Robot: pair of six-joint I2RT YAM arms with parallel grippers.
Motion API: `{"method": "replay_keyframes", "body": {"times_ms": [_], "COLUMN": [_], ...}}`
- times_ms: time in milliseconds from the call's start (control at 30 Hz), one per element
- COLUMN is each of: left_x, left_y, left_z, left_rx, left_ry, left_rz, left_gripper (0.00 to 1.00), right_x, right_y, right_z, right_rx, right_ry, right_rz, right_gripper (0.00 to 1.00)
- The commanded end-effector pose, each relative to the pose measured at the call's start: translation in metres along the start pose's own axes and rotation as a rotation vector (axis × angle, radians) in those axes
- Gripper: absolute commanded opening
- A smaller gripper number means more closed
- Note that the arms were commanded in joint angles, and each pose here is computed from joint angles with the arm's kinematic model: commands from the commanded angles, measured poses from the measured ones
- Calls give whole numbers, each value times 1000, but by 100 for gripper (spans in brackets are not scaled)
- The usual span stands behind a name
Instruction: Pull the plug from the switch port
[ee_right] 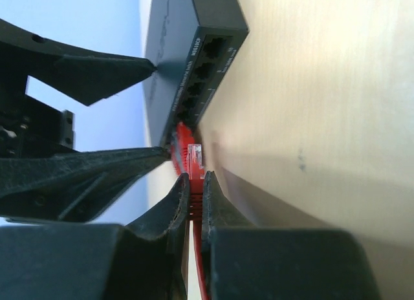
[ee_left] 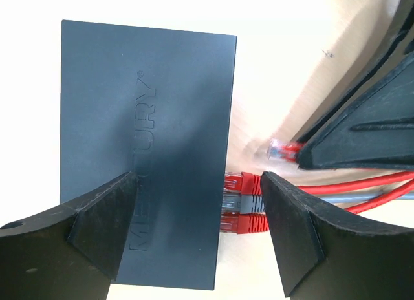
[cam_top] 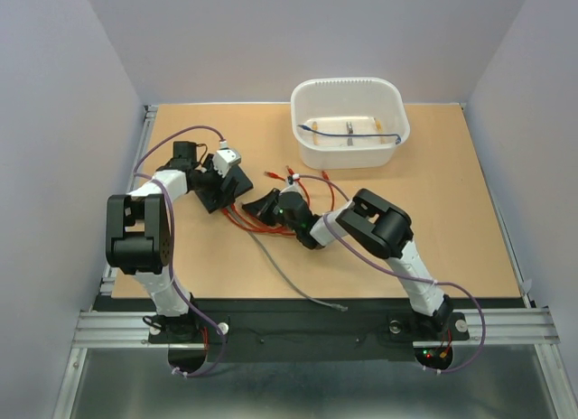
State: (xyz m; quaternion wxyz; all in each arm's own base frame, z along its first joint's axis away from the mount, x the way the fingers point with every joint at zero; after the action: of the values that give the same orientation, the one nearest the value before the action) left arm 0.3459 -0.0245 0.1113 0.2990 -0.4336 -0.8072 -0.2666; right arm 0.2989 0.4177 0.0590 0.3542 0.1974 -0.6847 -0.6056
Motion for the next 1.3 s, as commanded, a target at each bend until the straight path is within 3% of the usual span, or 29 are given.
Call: {"method": "replay_keyframes", "body": {"times_ms": [0, 200, 400, 733, 1267], "left_x": [6, 15, 19, 21, 24], "left_y": [-16, -14, -12, -11, -8], "left_z": [14, -1, -4, -8, -11], "left_rx": [97, 86, 82, 89, 86], "left_ry": [73, 28, 33, 27, 31], "left_rz": [89, 107, 89, 84, 66], "left_gripper": [89, 89, 89, 89, 89], "right_x": [17, 6, -6, -6, 12], "right_y": [-57, 1, 30, 136, 283], "right_z": [-21, -36, -58, -73, -78], "right_rx": [246, 418, 439, 505, 377], "right_ry": [-87, -191, -303, -450, -569], "right_rz": [266, 139, 56, -205, -627], "right_gripper": [0, 0, 0, 0, 0]}}
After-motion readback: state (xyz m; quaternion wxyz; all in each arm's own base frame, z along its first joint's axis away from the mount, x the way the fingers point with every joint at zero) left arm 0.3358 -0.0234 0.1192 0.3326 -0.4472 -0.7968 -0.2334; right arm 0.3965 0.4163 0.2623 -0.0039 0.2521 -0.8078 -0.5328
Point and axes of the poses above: each gripper's point midway between its finger pads, its own x axis back along the fingers, its own y axis along the line the jaws close on, z = x × y, the point moved 9 cm from there along x, back along the fingers, and after that the axes turned 15 degrees about -x, right-handed, at the moved point
